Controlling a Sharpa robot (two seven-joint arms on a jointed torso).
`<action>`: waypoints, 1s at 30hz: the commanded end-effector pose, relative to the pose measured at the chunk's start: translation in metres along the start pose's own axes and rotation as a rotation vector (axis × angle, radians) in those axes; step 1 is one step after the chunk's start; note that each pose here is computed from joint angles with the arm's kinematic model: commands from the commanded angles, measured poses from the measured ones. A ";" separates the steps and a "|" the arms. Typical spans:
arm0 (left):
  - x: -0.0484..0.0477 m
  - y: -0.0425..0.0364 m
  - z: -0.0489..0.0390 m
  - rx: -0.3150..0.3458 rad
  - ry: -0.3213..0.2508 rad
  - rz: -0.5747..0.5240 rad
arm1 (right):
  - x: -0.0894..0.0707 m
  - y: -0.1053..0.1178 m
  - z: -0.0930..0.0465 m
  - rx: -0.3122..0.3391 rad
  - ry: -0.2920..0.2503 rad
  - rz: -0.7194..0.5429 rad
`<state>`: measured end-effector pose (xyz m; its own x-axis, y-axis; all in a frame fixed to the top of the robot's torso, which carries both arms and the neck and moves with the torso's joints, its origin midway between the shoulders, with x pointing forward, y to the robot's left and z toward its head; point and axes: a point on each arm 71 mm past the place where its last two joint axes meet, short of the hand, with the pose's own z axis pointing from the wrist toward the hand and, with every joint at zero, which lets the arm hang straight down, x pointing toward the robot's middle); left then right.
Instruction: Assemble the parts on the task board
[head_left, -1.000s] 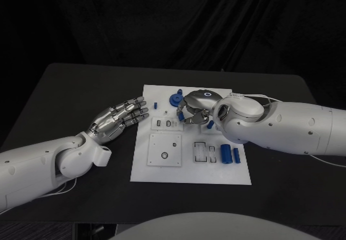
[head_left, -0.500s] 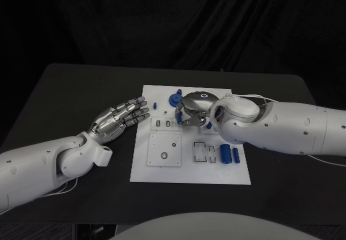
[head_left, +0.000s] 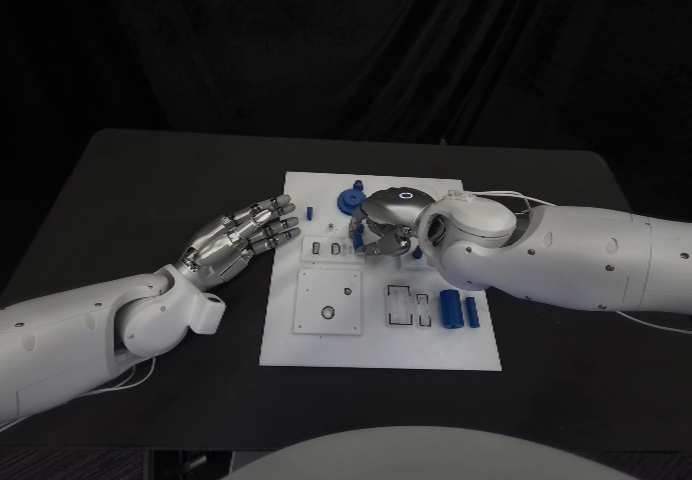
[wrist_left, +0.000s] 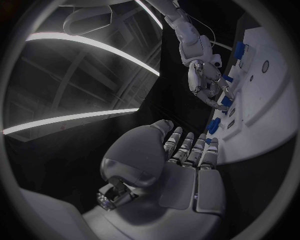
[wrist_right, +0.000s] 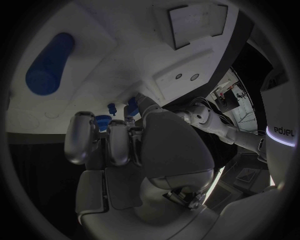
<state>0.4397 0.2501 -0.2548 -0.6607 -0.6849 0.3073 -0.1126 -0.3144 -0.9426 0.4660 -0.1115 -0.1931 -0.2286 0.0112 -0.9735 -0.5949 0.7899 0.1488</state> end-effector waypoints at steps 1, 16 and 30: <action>0.0014 -0.0048 0.0003 0.077 0.010 -0.015 | 0.003 -0.001 0.000 0.019 0.028 -0.012; 0.0008 -0.0046 0.0005 0.077 0.010 -0.015 | 0.002 0.001 -0.001 -0.006 0.010 -0.006; 0.0022 -0.0078 -0.0058 0.082 -0.023 0.006 | -0.015 0.001 -0.013 -0.094 -0.160 0.025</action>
<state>0.4355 0.2535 -0.2532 -0.6565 -0.6880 0.3093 -0.1131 -0.3156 -0.9421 0.4620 -0.1208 -0.1875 -0.1946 0.0598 -0.9791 -0.6134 0.7715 0.1690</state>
